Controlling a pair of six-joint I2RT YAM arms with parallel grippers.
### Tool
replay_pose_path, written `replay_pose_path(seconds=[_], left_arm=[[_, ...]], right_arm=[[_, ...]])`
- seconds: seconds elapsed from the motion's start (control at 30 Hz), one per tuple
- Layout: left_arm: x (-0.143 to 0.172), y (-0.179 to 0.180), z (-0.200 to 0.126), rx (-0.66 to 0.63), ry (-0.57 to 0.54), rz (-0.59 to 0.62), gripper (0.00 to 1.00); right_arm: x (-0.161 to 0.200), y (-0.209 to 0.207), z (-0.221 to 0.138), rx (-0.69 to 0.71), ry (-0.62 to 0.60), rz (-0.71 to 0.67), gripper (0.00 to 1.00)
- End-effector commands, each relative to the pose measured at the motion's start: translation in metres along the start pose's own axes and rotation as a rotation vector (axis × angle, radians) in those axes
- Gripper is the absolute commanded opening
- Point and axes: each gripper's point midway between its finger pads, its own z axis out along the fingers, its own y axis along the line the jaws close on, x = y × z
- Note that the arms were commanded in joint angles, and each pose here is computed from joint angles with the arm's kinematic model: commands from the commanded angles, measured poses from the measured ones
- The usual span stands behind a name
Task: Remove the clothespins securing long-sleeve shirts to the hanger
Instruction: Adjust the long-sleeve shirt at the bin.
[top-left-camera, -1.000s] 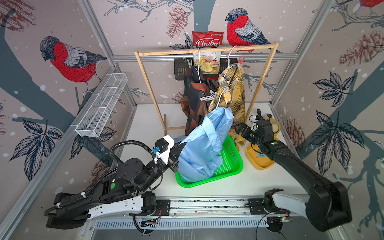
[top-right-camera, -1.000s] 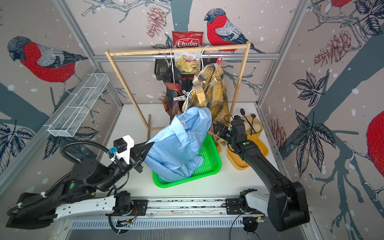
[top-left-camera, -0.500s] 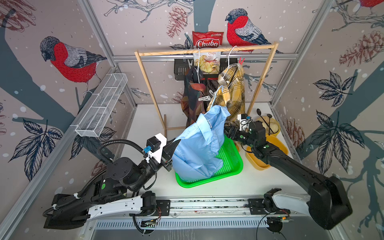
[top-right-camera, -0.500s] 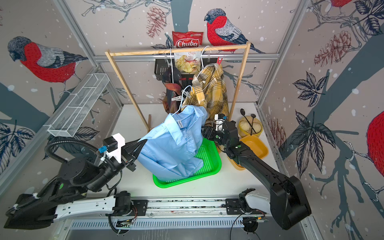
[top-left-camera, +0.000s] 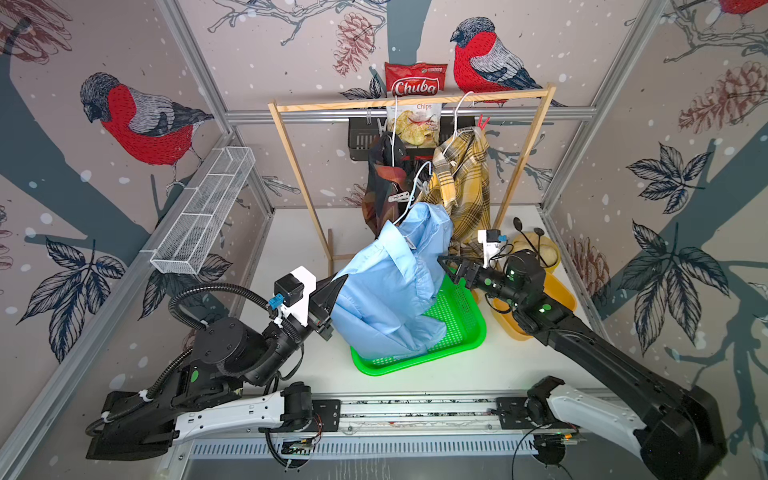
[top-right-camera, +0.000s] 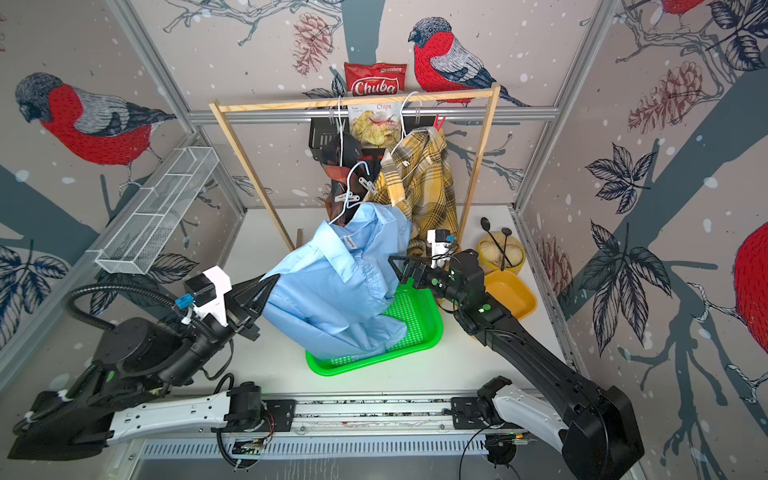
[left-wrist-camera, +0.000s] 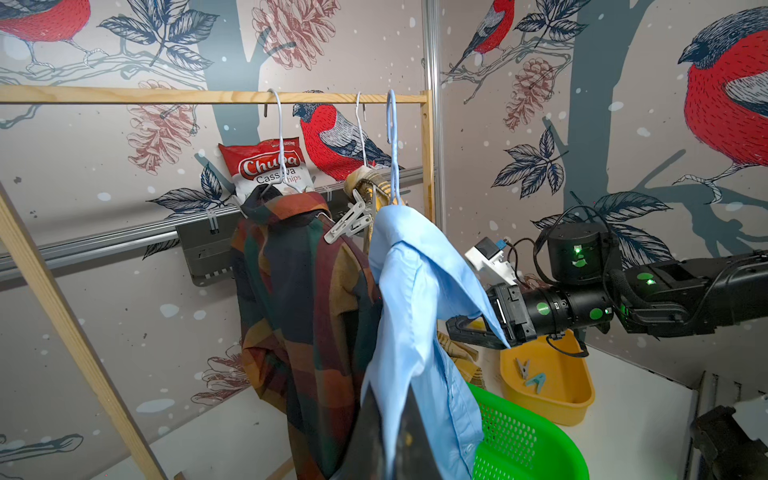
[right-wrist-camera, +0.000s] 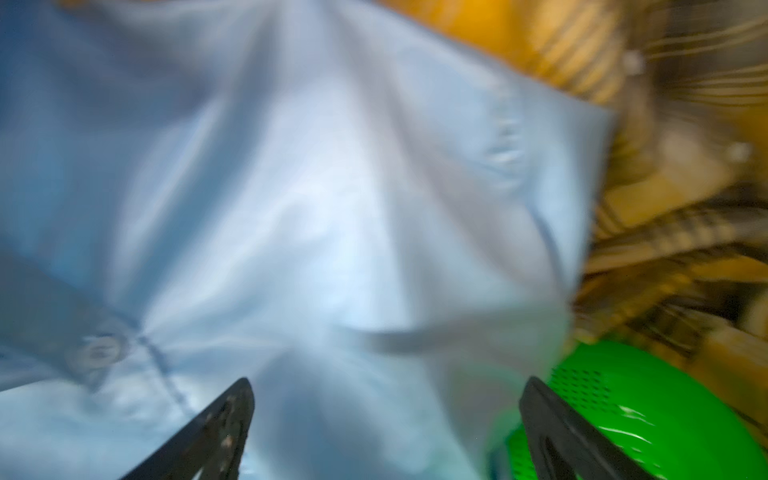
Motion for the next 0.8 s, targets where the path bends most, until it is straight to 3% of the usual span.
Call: replay_pose_path(seconds=[0.0,0.3,0.33,0.43,0.6,0.77], left_arm=[[-0.020,0.013,-0.005,-0.045,-0.072,-0.047,0.00],[-0.016,0.010,0.001,-0.056,-0.052,-0.016,0.00],[-0.016,0.010,0.001,-0.058,-0.055,-0.018,0.00],[-0.015,0.013,0.002,-0.078,-0.056,-0.015,0.00],[-0.013,0.031,0.001,-0.189,-0.039,0.006,0.00],[-0.020,0.046,-0.007,-0.254,-0.066,0.016,0.00]], right_arm=[[0.005,-0.019,0.002,0.032,-0.002,0.015,1.00],[0.042,0.030,0.053,-0.188,0.159,-0.057,1.00],[0.043,0.031,0.057,-0.189,0.162,-0.050,0.96],[0.047,0.032,0.066,-0.194,0.177,-0.027,0.74],[0.049,0.048,0.060,-0.164,0.178,-0.061,0.28],[0.038,0.090,0.039,-0.171,0.132,-0.133,0.12]])
